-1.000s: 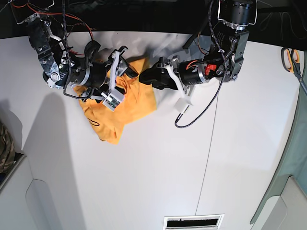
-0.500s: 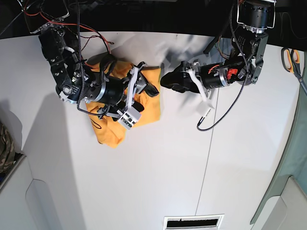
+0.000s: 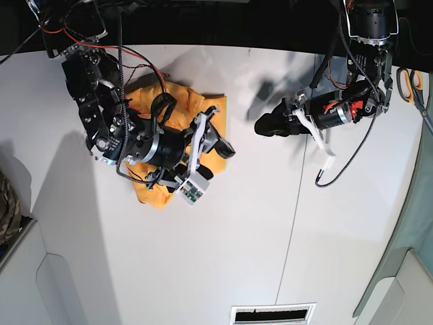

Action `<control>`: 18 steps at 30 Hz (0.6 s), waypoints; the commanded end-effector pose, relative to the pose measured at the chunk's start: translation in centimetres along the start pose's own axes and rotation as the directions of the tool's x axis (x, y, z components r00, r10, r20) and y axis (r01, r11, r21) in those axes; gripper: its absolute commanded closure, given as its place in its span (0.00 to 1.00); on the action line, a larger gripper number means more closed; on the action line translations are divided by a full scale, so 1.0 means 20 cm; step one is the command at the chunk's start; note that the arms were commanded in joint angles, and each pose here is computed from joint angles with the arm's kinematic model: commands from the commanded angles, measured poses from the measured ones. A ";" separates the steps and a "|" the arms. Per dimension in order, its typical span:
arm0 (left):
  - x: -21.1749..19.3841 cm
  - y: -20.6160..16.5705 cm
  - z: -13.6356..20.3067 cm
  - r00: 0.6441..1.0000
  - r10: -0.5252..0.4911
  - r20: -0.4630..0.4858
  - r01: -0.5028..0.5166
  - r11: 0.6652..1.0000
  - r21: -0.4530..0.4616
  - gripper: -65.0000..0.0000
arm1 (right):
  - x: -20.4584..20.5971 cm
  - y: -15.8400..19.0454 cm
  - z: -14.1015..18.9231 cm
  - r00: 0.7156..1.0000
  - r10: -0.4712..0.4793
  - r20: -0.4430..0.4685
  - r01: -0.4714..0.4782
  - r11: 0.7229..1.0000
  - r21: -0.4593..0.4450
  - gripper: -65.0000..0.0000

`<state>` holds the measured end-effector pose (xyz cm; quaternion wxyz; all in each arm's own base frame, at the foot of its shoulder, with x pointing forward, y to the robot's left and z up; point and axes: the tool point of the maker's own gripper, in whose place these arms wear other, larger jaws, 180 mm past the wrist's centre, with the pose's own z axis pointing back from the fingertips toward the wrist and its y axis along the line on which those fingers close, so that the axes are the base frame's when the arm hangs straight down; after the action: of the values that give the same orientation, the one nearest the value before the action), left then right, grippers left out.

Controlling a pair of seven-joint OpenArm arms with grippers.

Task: Layout the t-shirt on the table in an organized manner, then fold the t-shirt properly
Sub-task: 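Press the folded bundle with both grippers, then release and withdraw the left gripper, then grasp the bundle edge with the right gripper and tuck it over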

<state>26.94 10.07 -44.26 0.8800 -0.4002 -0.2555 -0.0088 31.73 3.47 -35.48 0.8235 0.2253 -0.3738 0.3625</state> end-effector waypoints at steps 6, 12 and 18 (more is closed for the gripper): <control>0.08 -0.02 0.02 0.999 -0.022 0.041 0.023 1.000 -0.017 0.39 | 0.12 -0.33 0.13 0.993 -0.099 0.071 0.112 0.972 -0.208 1.00; 0.08 -0.02 0.02 0.999 -0.025 0.038 0.026 1.000 -0.013 0.39 | -0.06 -0.64 0.38 0.947 -0.297 0.123 0.322 0.889 -0.325 1.00; 0.09 -0.02 0.02 0.998 -0.029 0.048 0.029 1.000 -0.007 0.39 | -0.37 -0.57 0.48 0.890 -0.442 0.115 0.456 0.849 -0.268 1.00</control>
<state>26.99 10.19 -44.36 0.8816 -0.3956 -0.2571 -0.0098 31.75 -13.36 -37.97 0.9122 0.1845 -0.3541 0.0916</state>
